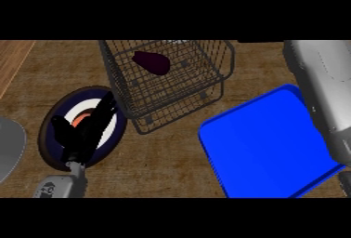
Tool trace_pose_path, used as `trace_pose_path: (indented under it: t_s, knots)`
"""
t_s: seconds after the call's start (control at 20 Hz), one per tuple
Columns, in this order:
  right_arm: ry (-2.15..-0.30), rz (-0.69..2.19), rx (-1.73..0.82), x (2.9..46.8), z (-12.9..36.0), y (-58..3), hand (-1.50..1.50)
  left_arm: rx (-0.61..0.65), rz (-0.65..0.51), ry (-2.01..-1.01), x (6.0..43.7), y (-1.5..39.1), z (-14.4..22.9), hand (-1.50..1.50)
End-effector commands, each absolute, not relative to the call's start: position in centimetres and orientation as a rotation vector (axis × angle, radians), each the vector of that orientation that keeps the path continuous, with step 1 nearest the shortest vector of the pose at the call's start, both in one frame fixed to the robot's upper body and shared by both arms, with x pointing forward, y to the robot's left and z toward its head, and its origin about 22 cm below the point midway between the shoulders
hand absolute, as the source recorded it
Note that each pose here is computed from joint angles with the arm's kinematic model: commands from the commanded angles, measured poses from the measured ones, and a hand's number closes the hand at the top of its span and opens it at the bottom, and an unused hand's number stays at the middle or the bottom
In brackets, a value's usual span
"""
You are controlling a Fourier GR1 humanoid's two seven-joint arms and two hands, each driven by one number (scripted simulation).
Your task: Pick the eggplant from the tray and place it in the tiered basket
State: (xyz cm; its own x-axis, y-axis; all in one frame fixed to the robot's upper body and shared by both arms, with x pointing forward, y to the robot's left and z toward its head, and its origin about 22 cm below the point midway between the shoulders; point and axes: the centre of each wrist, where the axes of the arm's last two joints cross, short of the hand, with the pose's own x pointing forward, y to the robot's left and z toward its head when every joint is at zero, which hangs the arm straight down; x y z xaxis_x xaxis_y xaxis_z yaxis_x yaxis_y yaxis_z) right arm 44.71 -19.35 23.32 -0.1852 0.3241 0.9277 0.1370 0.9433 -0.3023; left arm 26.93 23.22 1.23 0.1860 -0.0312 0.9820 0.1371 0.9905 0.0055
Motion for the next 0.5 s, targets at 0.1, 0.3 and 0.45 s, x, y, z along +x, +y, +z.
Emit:
trace_pose_path:
  t_s: [0.1,0.3,0.45]
  knots:
    - [-1.736,0.335,-0.320,40.9,24.4,-29.8,-1.50,-0.075,-0.105,-1.375,26.4,23.7,1.8,0.00]
    - [-1.730,0.335,-0.304,37.3,25.7,-37.4,-1.50,-0.082,-0.117,-1.388,26.9,24.5,2.7,0.00]
    - [-1.753,0.325,-0.298,34.7,26.1,-40.8,-1.50,-0.109,-0.127,-1.403,27.6,23.1,3.0,0.00]
